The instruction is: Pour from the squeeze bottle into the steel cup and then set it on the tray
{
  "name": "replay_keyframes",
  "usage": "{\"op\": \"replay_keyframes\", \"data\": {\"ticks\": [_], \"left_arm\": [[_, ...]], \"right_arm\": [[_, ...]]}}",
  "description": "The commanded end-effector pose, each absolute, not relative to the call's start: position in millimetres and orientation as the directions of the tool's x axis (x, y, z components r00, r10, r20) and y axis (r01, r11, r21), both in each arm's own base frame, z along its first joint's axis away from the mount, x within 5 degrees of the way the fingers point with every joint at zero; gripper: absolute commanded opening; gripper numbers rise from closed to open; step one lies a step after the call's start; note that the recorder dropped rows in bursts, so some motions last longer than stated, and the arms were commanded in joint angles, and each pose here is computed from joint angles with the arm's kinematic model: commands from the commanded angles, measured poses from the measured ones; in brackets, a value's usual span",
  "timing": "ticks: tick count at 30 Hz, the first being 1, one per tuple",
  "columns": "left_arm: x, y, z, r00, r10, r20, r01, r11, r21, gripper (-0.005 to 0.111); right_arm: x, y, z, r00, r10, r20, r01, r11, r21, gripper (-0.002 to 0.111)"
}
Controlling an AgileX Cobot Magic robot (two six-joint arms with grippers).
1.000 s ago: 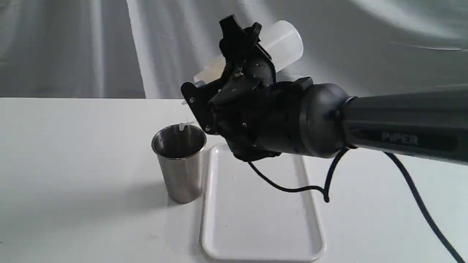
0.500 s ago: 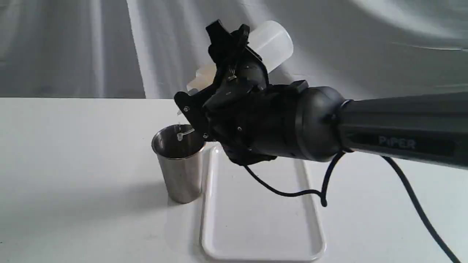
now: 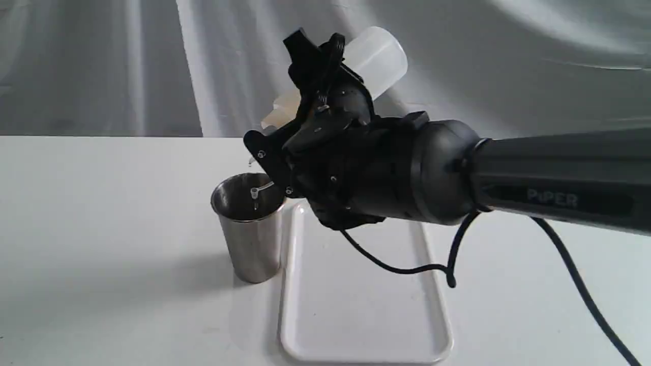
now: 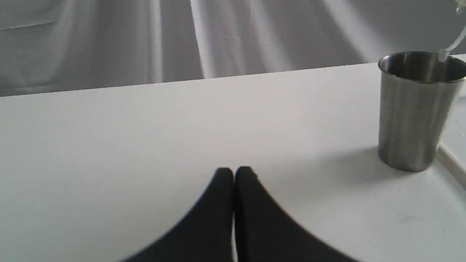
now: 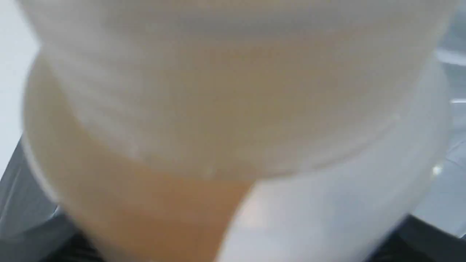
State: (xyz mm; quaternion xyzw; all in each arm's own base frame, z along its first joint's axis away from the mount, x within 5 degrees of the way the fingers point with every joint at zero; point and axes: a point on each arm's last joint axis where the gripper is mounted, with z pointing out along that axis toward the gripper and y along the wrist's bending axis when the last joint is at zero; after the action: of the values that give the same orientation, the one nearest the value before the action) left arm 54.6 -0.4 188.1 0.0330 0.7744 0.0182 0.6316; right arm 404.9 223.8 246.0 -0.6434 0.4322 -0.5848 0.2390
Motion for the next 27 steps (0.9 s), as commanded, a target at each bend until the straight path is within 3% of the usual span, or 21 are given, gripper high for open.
{"op": "replay_keyframes", "data": {"ticks": [1, 27], "left_arm": [[54.7, -0.4, 187.4, -0.195, 0.07, -0.978, 0.026, 0.997, 0.066, 0.0], [54.7, -0.4, 187.4, -0.195, 0.072, -0.978, 0.026, 0.997, 0.068, 0.0]], "right_arm": [[404.0, 222.7, 260.9, -0.079, -0.831, 0.55, -0.236, -0.521, -0.821, 0.027], [405.2, 220.7, 260.8, -0.081, -0.831, 0.55, -0.238, -0.519, -0.821, 0.027]]}}
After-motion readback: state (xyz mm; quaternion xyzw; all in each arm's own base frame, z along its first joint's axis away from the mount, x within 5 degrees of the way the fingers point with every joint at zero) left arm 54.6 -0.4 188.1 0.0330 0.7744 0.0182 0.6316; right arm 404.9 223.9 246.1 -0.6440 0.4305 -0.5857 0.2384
